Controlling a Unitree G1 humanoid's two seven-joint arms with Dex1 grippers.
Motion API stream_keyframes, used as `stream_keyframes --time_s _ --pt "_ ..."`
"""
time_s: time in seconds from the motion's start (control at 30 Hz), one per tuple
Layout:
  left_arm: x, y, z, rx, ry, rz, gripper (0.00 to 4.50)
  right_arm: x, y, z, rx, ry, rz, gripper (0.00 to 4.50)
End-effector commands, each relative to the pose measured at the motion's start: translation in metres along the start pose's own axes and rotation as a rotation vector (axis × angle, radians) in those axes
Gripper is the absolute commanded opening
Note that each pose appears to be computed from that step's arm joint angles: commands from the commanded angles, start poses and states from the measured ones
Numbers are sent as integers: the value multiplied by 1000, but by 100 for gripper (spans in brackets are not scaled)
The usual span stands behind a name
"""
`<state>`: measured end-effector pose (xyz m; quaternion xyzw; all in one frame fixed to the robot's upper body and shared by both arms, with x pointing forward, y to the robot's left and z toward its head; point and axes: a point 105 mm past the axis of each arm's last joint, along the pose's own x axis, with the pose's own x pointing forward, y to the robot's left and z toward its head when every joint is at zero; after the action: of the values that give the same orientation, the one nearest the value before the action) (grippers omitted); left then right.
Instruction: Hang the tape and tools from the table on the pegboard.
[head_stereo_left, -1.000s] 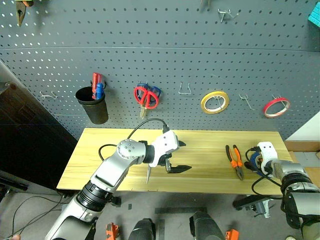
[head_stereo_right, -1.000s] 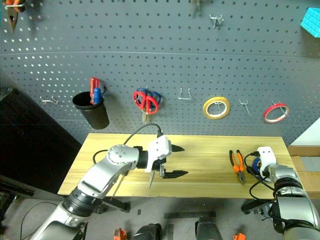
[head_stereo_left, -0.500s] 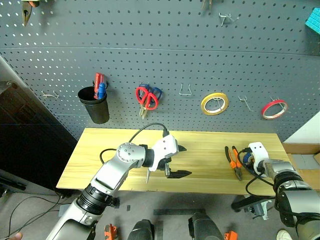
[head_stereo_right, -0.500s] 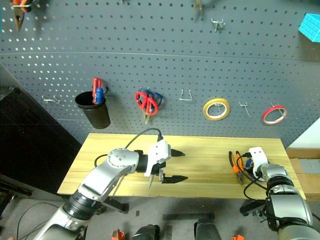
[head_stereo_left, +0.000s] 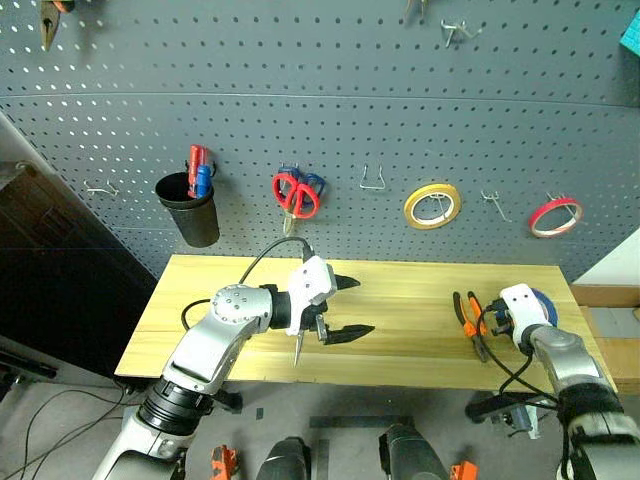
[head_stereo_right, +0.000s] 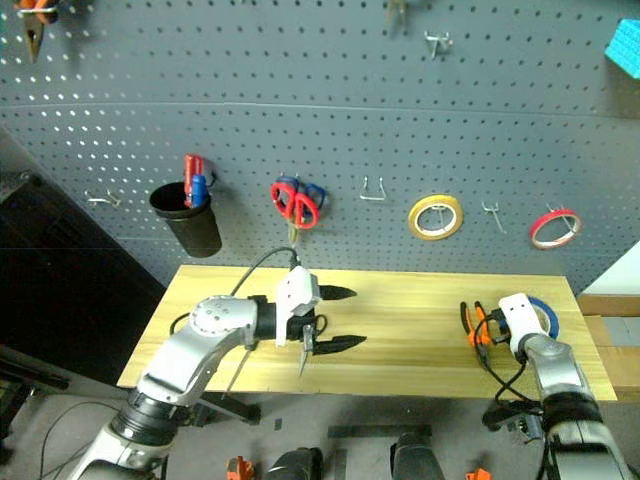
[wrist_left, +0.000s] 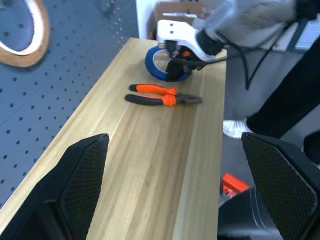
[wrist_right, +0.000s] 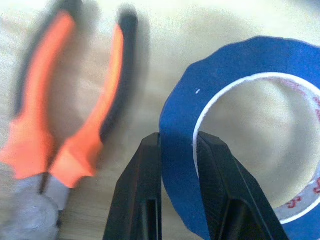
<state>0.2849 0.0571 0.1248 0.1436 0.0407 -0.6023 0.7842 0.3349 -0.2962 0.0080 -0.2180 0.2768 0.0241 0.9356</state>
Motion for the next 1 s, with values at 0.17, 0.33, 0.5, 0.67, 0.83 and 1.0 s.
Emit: stream_keyframes --time_s 0.17,0.33,0.5,0.67,0.83,1.0 --pt "-6 9 32 85 -123 99 450 -68 33 87 -83 -433 -155 68" --pt "-5 16 45 116 -169 152 450 -93 41 129 -86 -633 -217 68" --pt "0 20 51 132 -187 160 450 -88 19 153 -46 -695 -255 68" --pt "4 20 50 138 -188 159 450 -67 2 164 9 -701 -227 68" --pt "5 23 50 141 -189 176 450 -46 5 170 35 -699 -128 68" --pt "-1 27 43 143 -168 203 450 -45 9 158 30 -676 -119 186"
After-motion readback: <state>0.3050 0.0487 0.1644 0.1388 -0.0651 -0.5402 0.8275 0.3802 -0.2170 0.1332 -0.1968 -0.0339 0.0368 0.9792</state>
